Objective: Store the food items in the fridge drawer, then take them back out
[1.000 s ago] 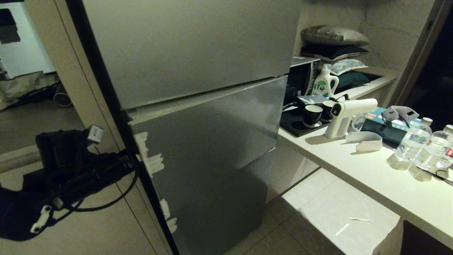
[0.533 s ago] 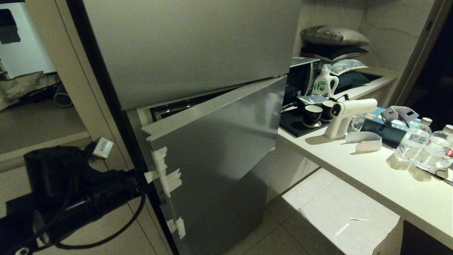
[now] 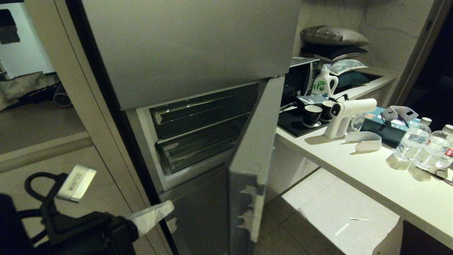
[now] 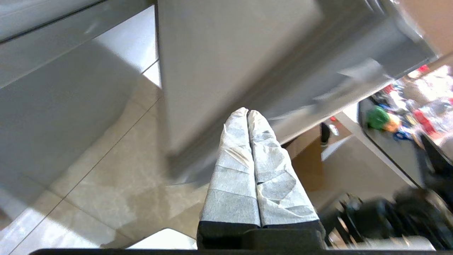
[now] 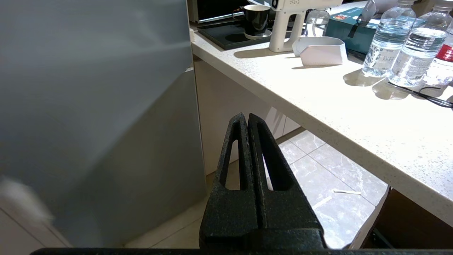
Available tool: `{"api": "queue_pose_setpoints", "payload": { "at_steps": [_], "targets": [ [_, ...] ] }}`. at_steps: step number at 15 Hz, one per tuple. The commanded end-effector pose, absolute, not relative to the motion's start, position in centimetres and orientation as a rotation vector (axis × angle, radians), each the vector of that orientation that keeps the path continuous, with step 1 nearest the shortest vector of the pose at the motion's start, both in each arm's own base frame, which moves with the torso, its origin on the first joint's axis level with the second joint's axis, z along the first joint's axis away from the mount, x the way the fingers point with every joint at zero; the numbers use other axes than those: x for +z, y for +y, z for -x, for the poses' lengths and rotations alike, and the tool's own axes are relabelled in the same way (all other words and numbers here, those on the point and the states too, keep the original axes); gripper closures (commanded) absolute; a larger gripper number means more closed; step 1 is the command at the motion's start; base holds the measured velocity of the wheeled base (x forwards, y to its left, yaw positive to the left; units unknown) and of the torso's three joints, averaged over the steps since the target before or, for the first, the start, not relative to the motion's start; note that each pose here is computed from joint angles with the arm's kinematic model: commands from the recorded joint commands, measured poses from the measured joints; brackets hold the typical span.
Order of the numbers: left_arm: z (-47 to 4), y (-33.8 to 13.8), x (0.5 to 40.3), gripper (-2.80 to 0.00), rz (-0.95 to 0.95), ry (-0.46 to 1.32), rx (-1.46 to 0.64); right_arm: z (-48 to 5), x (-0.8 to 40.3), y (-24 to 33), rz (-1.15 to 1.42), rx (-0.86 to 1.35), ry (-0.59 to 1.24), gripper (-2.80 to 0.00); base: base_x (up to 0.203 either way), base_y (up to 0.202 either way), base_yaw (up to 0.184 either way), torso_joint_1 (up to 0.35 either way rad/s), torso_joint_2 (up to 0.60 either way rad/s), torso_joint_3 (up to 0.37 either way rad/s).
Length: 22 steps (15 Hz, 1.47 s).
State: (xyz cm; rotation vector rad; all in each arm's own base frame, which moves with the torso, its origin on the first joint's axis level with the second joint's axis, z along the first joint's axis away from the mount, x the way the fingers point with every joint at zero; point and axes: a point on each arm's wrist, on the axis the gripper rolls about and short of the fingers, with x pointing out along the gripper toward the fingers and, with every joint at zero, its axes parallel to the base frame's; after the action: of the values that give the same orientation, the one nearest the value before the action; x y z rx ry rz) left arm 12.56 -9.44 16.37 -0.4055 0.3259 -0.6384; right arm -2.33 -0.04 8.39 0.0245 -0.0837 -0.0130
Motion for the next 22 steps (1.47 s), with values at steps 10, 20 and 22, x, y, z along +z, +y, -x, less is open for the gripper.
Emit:
{"api": "queue_pose_setpoints", "payload": {
  "at_steps": [10,20,22],
  "targets": [
    [-2.2,-0.6,22.5,0.0,0.222,0.089,-0.253,2.1,7.6,0.0,-0.014,-0.012,-0.054,0.0,0.0,0.0,0.0,0.0,0.0,0.0],
    [0.3,0.5,10.5,0.0,0.019,0.232,0.142,2.1,7.6,0.0,-0.019,-0.012,-0.054,0.0,0.0,0.0,0.0,0.0,0.0,0.0],
    [-0.1,0.1,9.0,0.0,-0.025,0.21,-0.016,2.1,7.5,0.0,-0.022,-0.013,-0.052,0.0,0.0,0.0,0.0,0.0,0.0,0.0]
  ]
}}
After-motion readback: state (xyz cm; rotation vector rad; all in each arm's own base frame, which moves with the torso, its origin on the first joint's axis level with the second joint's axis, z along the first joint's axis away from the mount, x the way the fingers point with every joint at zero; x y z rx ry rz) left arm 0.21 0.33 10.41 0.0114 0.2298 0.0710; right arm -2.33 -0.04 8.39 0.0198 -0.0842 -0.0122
